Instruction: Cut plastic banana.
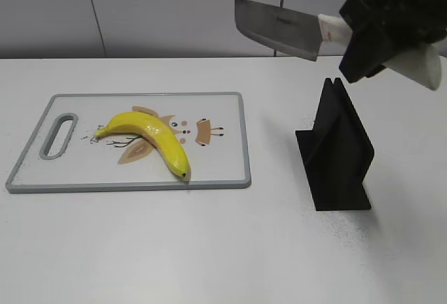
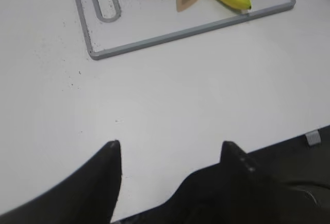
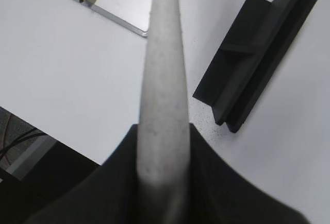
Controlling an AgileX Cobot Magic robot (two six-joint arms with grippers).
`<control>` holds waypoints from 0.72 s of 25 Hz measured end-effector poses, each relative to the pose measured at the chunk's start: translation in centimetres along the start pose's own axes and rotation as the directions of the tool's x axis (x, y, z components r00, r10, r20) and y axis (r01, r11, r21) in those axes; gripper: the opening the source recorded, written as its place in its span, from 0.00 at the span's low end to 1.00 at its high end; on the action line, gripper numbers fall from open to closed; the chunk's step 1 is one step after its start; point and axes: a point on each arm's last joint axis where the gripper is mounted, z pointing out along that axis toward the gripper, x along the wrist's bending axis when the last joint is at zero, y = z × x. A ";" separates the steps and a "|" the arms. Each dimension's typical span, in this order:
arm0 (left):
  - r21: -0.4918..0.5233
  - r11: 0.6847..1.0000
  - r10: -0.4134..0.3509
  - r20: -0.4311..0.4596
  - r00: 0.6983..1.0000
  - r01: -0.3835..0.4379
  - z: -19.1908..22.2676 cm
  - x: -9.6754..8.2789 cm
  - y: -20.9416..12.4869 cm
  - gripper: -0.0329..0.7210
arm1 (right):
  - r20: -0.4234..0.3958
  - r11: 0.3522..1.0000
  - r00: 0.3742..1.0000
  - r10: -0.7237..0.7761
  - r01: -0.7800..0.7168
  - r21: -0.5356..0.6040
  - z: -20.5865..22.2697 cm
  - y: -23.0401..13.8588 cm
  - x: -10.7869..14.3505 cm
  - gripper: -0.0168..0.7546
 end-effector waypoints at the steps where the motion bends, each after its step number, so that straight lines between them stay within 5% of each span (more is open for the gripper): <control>1: -0.045 0.999 0.007 -0.011 1.000 -0.007 -0.5 -0.3 -1.0 0.82 | 0.001 1.000 1.000 0.013 -0.013 -0.008 -0.2 -0.8 0.0 0.24; 10: -0.208 0.977 0.031 -0.065 0.997 -0.044 -0.8 -1.2 -6.1 0.81 | 0.000 0.988 0.989 0.147 -0.147 -0.044 -1.5 -7.0 0.3 0.24; 18: -0.310 0.949 0.024 -0.099 0.995 -0.054 0.0 -0.9 -6.3 0.80 | 0.051 0.939 0.944 0.326 -0.317 -0.132 -2.5 -11.0 -0.2 0.24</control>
